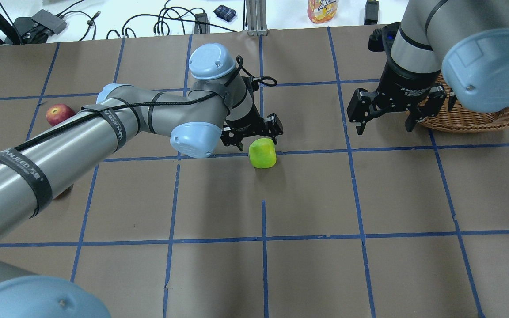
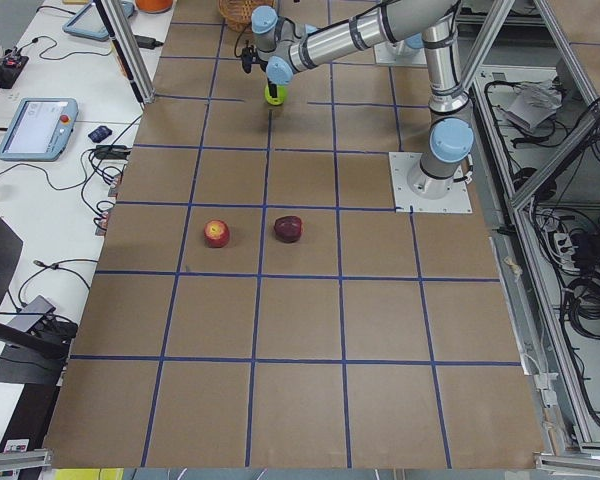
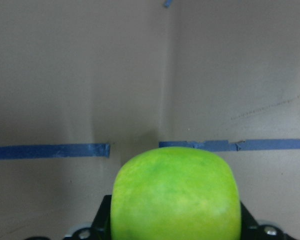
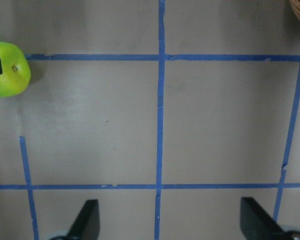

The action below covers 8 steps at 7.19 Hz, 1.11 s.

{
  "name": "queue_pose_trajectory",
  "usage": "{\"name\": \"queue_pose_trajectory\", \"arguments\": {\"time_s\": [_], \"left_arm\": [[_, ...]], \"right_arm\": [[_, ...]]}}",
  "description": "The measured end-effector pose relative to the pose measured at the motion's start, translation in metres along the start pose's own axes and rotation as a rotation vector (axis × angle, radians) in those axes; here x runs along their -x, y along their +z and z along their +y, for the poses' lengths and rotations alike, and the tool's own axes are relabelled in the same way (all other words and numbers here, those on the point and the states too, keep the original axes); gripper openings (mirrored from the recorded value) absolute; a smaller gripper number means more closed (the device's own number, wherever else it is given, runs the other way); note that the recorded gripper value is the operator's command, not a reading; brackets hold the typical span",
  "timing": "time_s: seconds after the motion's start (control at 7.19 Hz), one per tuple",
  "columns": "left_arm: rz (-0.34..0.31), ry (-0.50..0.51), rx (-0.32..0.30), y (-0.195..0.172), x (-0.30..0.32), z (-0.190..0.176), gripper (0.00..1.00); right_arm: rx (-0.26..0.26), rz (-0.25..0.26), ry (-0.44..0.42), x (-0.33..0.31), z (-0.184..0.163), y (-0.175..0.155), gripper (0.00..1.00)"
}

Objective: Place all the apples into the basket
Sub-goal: 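Carry the green apple to table center with left gripper while right arm approaches, then release the green apple and withdraw the left gripper while the right gripper reaches it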

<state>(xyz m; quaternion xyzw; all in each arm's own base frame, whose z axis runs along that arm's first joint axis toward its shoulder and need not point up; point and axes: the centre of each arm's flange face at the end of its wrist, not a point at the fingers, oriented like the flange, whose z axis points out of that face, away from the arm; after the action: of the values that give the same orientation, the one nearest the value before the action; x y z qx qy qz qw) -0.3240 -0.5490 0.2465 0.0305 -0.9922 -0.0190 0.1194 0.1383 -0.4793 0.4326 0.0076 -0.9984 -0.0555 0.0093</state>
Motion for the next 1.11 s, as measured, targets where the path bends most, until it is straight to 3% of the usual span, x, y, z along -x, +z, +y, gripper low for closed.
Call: {"name": "queue_pose_trajectory", "arguments": {"time_s": [0.28, 0.56, 0.83, 1.11], "left_arm": [[0.002, -0.023, -0.013, -0.056, 0.038, -0.013, 1.0], [-0.051, 0.017, 0.051, -0.11, 0.112, -0.018, 1.0], [-0.155, 0.039, 0.139, -0.15, 0.199, -0.012, 1.0], [-0.317, 0.151, 0.219, -0.175, 0.285, -0.006, 1.0]], "right_arm": [[0.011, -0.003, -0.008, 0.009, -0.006, 0.013, 1.0], [-0.026, 0.005, -0.011, 0.059, -0.023, 0.04, 1.0], [-0.067, 0.004, 0.027, 0.126, -0.032, 0.07, 1.0], [-0.082, 0.002, 0.038, 0.171, -0.04, 0.095, 1.0]]}}
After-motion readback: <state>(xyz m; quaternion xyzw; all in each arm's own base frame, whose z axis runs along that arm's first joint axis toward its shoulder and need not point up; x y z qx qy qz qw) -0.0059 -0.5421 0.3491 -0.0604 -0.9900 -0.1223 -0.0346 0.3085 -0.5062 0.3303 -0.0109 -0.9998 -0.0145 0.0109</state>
